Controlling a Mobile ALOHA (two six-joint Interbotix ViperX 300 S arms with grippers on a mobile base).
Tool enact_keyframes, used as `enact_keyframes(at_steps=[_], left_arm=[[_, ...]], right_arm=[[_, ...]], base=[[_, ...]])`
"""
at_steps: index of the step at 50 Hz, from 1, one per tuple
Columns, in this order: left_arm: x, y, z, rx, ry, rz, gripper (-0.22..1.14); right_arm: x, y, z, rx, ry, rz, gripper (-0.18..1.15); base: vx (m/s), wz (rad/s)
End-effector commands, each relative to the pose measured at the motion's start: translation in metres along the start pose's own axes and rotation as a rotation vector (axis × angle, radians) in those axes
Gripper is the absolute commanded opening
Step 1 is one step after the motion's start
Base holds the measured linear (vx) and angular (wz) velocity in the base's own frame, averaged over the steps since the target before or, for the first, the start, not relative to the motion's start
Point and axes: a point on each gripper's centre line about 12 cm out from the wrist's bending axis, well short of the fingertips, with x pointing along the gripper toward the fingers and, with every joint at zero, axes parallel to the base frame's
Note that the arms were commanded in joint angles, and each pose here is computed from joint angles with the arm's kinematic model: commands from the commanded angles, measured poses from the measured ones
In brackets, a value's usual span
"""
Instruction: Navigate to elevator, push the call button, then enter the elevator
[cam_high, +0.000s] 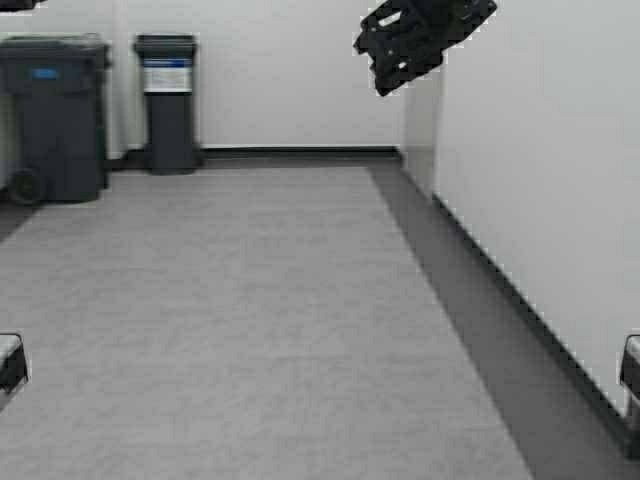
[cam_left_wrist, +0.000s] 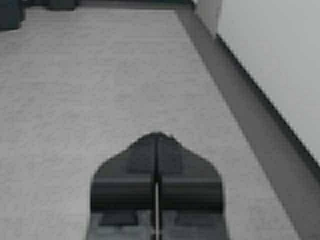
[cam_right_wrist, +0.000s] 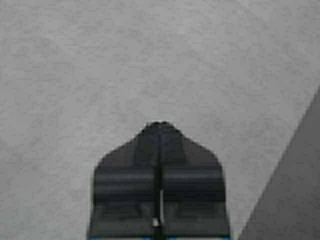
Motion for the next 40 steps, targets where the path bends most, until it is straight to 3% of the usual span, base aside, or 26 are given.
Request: enact_keyframes(at_steps=[1,23,40], left_arm=[[-0.005,-0.001,0.01,0.008,-0.044,-0.003,0.03],[-0.004,-0.001,0.011,0.006,-0.046,-0.003,0.03],[0.002,-0.001,0.008,0.01,-0.029,-0.003,0.03]], right_arm=[[-0.012,0.003,0.021,0.008,-0.069,0.009,0.06],[-0.012,0.012,0.021,0.006,-0.069,0.034,0.06],[-0.005,0.018,0.018,-0.002,-0.052,0.049,0.06]], base=[[0.52,-0.33],[0.54,-0.37],[0.52,-0.6]])
